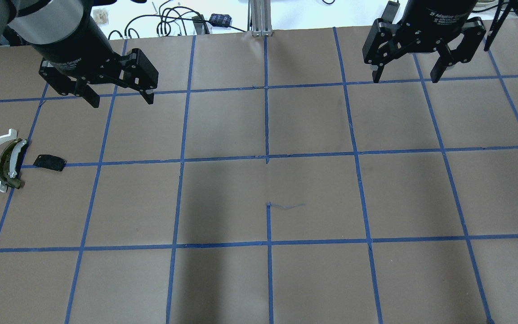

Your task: Place bearing gear from tray to pile

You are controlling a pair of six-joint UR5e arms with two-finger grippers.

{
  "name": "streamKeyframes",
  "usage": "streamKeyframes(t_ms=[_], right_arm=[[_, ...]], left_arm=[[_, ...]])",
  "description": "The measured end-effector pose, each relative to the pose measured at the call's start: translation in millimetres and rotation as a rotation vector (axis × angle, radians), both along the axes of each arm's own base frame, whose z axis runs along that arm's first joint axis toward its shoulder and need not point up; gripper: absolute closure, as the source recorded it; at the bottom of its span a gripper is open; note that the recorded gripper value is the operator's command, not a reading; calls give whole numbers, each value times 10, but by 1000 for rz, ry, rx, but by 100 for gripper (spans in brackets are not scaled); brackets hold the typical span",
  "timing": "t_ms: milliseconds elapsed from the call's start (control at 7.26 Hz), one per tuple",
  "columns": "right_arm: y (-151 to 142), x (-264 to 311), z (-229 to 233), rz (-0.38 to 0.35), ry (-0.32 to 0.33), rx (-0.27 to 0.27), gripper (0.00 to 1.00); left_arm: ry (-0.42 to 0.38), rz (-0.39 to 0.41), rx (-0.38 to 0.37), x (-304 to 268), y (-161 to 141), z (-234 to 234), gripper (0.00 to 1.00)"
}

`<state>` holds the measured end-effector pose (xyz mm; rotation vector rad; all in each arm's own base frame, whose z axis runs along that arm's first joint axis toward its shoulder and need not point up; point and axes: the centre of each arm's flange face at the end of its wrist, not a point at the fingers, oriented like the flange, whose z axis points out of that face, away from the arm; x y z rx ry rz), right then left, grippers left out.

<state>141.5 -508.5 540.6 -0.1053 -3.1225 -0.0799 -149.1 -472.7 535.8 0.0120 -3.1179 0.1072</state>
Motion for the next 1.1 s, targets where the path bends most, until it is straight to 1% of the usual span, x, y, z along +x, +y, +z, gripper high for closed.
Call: streamKeyframes(t_ms=[275,413,689,826,1102], right_arm=[[13,0,-2,2,3,7,0],[25,7,2,9,3,9,0],[26,8,25,47,8,5,0],[18,8,84,75,10,-12,0],[-1,-5,239,81,7,-56,0]], left_arm=[[20,64,7,0,-52,-11,0],[23,74,9,0,-66,-17,0],[22,66,8,4,-75,-20,0],[22,60,7,7,-74,-17,0],[12,20,4,15,-71,-1,0]])
